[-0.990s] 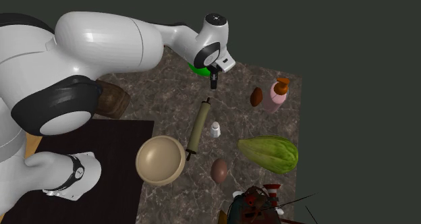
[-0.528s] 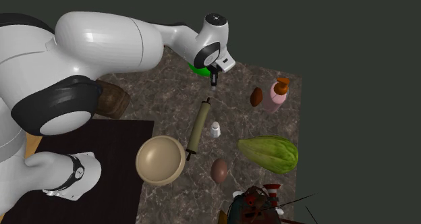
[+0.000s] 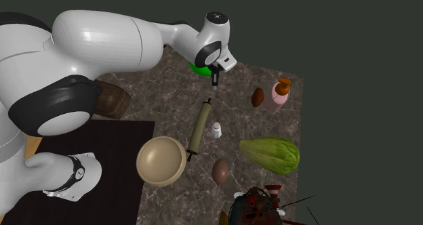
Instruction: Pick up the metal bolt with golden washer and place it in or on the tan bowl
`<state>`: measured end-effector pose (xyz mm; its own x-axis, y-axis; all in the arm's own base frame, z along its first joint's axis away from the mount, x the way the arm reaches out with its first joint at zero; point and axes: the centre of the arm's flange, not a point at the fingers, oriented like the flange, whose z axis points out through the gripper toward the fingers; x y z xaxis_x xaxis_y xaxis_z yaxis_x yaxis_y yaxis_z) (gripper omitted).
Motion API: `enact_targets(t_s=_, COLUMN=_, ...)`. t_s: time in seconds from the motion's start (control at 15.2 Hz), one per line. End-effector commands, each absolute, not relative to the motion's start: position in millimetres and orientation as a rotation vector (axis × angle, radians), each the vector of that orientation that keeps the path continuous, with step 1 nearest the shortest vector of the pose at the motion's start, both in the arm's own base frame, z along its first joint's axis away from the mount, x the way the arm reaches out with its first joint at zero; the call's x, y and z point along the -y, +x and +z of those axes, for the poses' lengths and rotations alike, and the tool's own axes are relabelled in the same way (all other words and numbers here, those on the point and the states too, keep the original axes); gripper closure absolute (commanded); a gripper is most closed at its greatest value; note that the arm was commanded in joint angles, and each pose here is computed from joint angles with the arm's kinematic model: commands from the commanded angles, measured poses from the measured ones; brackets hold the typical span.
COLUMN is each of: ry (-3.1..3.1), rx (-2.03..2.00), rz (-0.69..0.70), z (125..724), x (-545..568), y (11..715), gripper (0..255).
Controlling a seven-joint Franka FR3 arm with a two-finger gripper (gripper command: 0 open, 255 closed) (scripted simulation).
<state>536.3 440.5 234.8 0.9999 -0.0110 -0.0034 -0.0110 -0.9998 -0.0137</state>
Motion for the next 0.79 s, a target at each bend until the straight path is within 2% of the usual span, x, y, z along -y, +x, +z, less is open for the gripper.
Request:
enact_targets(t_s=0.0, ry=-3.128, rx=-0.017, rz=0.005, z=244.7, x=-440.5, y=535.9, gripper=255)
enact_targets(t_s=0.73, ry=-3.128, rx=-0.017, rz=0.005, z=302.8, x=-440.5, y=535.9, gripper=255)
